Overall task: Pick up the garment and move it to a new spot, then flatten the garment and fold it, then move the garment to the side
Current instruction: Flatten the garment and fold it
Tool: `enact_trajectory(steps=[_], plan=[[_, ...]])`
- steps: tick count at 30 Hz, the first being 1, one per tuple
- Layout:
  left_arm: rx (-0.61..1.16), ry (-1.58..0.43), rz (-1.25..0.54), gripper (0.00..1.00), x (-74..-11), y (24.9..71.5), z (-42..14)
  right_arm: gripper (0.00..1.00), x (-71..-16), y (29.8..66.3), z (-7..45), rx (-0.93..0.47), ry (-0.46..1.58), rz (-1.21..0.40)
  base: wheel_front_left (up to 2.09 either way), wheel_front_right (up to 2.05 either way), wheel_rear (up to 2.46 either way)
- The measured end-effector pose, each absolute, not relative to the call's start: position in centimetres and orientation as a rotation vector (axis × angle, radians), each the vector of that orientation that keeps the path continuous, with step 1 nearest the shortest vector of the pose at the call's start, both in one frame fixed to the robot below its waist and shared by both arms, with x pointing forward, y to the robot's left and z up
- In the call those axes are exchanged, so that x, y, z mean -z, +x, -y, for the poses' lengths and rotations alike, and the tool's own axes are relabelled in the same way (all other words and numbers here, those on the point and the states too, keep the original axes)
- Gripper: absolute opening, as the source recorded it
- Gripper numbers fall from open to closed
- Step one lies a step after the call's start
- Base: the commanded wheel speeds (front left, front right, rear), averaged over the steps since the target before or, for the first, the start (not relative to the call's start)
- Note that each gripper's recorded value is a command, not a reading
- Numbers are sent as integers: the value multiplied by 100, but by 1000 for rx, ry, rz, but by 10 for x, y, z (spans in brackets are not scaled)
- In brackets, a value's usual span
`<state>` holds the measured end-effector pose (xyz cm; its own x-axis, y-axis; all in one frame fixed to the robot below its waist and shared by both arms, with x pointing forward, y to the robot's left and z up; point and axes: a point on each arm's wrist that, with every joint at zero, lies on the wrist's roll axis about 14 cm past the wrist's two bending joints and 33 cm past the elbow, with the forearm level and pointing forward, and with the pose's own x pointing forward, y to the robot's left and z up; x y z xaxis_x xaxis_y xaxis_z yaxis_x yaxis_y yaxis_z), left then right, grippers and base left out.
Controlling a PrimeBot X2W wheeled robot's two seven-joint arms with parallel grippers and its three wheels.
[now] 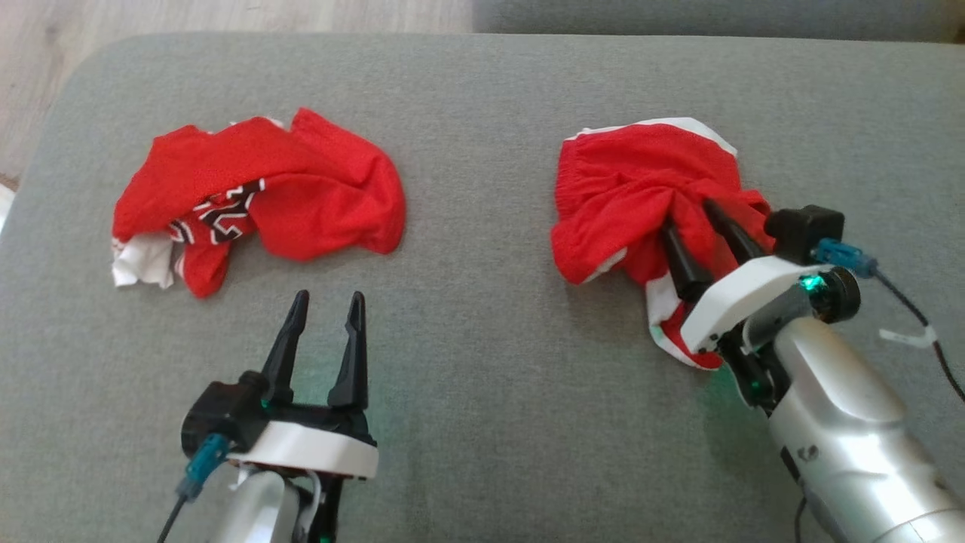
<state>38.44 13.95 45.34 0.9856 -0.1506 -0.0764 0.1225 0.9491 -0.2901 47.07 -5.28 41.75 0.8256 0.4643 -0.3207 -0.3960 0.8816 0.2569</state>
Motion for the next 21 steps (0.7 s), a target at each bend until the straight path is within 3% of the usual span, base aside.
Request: enact_trajectory(steps=[10, 21], plan=[[200, -297, -72, 100, -463, 394, -120, 100, -455, 467, 77, -432, 96, -185, 0, 0, 0], [283, -301, -28, 100, -480, 405, -93, 100, -467, 421, 149, -201, 155, -87, 0, 0, 0]])
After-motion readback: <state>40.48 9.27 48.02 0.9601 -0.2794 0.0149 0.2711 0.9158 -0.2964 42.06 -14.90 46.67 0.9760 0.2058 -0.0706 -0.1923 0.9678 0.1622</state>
